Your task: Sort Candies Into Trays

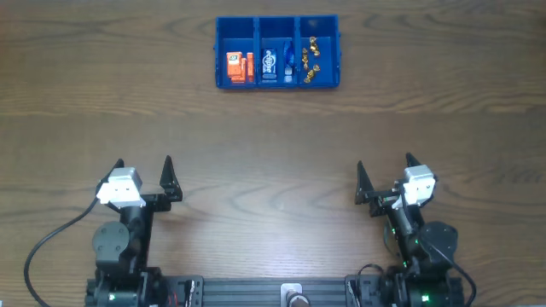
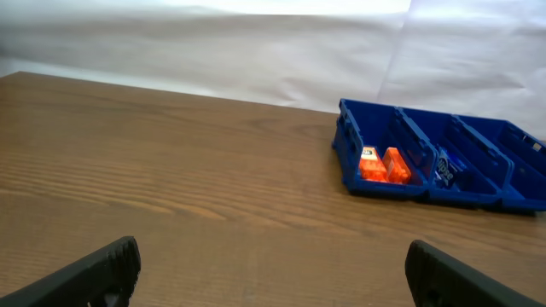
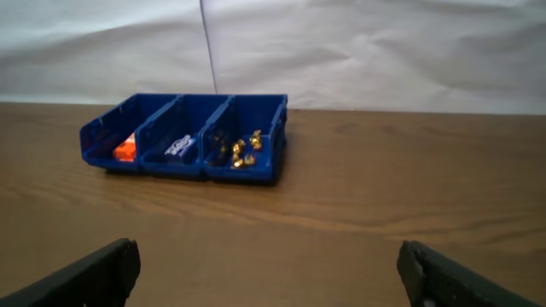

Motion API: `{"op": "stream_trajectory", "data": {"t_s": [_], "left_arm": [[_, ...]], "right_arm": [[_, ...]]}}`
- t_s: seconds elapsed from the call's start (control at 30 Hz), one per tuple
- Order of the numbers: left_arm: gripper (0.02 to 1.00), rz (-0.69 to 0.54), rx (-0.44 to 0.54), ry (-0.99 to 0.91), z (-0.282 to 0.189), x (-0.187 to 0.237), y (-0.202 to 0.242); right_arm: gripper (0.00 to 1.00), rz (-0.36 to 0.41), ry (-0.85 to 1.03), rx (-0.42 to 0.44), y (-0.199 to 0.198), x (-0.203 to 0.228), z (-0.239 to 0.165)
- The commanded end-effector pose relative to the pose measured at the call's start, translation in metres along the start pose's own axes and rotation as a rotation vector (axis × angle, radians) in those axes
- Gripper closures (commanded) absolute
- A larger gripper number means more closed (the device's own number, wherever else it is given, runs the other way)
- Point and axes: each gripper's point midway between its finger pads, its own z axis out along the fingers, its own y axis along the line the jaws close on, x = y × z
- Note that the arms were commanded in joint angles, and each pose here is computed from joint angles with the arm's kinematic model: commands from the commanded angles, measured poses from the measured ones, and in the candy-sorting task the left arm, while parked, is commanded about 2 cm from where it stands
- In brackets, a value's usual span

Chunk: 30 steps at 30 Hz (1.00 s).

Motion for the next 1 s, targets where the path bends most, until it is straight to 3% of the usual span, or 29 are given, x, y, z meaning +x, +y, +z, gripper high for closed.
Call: {"op": "stream_trajectory", "data": {"t_s": [0.03,0.27,1.0], "left_arm": [[0.02,0.008,-0.022,0.049,0.0014,0.0175,0.0055],[0.02,0.008,-0.022,0.049,0.0014,0.0175,0.0055],[0.02,0.008,-0.022,0.049,0.0014,0.0175,0.0055]], "right_arm": [[0.003,-0.01,-0.051,-0.012,0.001,0.0011,0.0042],[0.003,-0.008,-0.051,0.028,-0.0069,0.0008,0.0039],[0.003,-0.008,-0.048,0.028,-0.007,0.0014,0.0039]]}}
